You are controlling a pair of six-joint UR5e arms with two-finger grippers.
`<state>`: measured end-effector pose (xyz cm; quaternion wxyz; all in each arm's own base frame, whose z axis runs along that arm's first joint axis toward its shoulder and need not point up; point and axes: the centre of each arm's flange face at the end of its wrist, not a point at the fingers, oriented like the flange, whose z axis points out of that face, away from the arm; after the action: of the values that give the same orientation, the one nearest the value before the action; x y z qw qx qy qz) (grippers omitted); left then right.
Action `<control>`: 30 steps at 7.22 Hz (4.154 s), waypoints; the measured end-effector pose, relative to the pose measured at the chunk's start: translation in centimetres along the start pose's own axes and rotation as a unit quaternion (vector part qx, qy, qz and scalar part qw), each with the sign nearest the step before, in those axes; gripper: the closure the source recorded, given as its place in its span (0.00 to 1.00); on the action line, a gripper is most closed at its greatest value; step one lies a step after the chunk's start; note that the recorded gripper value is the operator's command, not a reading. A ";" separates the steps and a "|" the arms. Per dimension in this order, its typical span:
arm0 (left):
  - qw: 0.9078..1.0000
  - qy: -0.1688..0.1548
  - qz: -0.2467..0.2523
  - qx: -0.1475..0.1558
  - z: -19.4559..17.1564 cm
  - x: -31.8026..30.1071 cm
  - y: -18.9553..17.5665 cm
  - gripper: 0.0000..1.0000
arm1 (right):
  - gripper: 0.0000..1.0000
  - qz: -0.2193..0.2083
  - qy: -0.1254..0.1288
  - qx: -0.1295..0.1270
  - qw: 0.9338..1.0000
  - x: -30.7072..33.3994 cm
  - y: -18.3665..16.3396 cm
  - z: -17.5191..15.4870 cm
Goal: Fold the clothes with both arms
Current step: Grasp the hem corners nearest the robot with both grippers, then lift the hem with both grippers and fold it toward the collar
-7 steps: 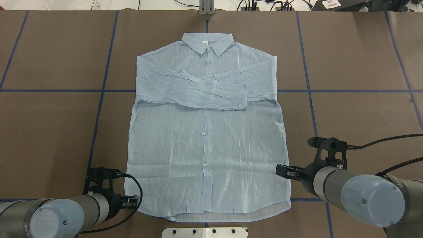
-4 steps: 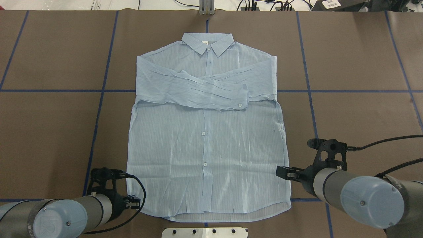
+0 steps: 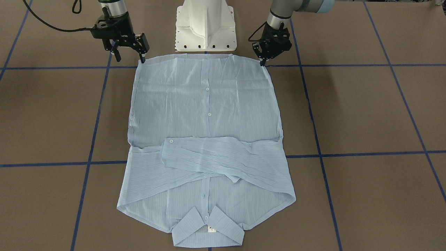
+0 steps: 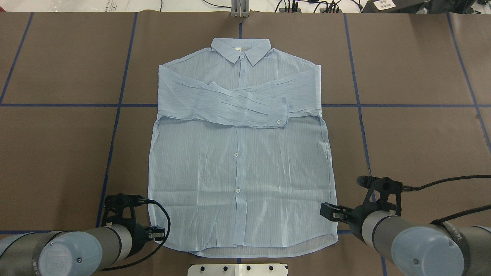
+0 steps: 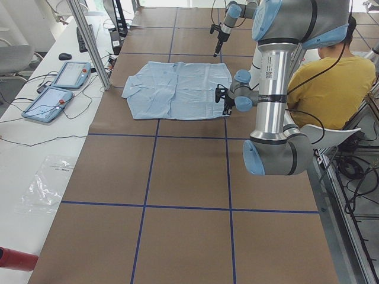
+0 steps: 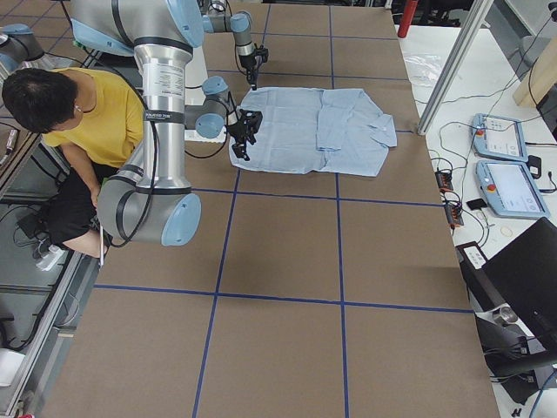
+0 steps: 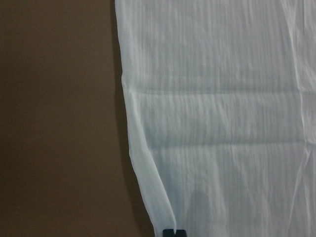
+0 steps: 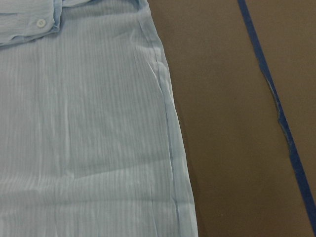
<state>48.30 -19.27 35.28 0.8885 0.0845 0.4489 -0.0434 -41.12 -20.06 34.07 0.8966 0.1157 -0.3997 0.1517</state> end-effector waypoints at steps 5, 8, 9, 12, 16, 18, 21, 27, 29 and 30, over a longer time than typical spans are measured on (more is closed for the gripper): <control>0.999 0.005 -0.007 0.038 -0.4 0.2 -0.8 1.00 | 0.32 0.029 -0.020 0.029 0.999 2.9 6.5 3.2; 0.999 0.005 -0.007 0.047 -0.5 0.2 -1.0 1.00 | 0.36 0.017 -0.016 0.041 0.999 3.2 8.3 4.3; 0.999 0.005 -0.008 0.048 -0.6 0.2 -1.0 1.00 | 0.44 0.012 -0.014 0.044 0.999 3.3 8.8 4.7; 0.999 0.005 -0.008 0.049 -0.6 0.1 -1.1 1.00 | 0.85 0.011 -0.021 0.044 0.999 2.3 9.7 5.1; 0.999 0.010 -0.009 0.048 -1.1 0.3 -1.2 1.00 | 1.00 0.002 -0.002 0.051 0.999 2.0 9.7 5.3; 0.999 0.030 -0.010 0.044 -3.3 1.0 -1.4 1.00 | 1.00 -0.001 0.009 0.043 0.999 1.1 8.2 1.5; 0.996 0.083 -0.009 -0.019 -13.0 1.7 -0.7 1.00 | 1.00 -0.003 0.034 -0.032 0.999 -0.1 4.8 -10.9; 0.996 0.085 -0.013 -0.019 -19.9 5.6 -7.6 1.00 | 1.00 0.055 0.015 -0.004 0.998 -5.7 -5.2 -17.9; 0.995 0.062 0.002 0.077 -19.0 6.1 -17.6 1.00 | 1.00 0.080 0.023 0.066 0.994 -7.8 -11.8 -16.9; 0.993 0.051 -0.001 0.111 -19.6 5.4 -21.3 1.00 | 1.00 0.092 0.029 0.097 0.991 -9.0 -15.1 -15.9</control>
<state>32.80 -36.53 17.14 0.8497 0.1842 0.4859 -0.0896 -30.49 -30.49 15.67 0.8747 0.1601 -0.3657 0.2750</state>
